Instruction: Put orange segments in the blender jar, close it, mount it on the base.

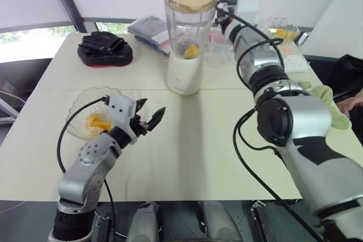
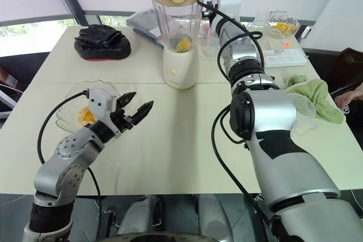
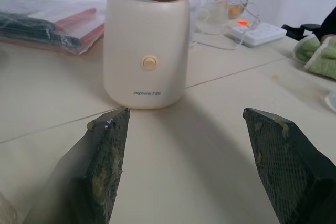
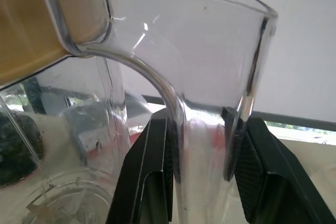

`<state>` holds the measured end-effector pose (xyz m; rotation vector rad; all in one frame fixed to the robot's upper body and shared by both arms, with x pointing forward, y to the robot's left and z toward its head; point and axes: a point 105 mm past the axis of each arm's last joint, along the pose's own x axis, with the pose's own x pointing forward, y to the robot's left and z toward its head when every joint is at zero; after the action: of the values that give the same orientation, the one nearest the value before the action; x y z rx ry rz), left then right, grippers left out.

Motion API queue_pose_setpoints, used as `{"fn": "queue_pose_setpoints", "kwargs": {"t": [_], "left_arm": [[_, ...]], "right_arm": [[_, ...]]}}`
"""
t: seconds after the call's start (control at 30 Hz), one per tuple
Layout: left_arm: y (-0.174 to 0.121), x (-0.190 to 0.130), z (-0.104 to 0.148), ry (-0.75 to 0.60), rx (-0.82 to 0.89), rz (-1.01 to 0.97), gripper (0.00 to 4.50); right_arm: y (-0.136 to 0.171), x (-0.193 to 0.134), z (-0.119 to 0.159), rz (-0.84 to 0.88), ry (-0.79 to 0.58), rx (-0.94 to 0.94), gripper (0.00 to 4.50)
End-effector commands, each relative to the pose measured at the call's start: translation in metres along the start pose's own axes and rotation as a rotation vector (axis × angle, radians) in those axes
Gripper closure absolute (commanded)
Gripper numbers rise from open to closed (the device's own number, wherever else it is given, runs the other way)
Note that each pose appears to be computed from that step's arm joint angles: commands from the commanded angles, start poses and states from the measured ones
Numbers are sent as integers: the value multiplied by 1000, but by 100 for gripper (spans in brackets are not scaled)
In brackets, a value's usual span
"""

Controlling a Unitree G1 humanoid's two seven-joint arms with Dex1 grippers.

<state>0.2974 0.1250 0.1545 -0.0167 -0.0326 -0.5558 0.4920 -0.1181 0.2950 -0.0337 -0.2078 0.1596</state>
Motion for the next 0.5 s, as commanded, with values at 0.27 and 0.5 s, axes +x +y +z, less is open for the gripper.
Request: {"fn": "queue_pose_setpoints", "kwargs": {"t": [0.27,0.5], "left_arm": [[-7,-2,13,-43,45,-10,92],[-8,0,14,-44,46,-6,92]], "right_arm": [[1,0,-9,14,74,-7,345],[-2,-1,-15,5,113,-25,345]]}}
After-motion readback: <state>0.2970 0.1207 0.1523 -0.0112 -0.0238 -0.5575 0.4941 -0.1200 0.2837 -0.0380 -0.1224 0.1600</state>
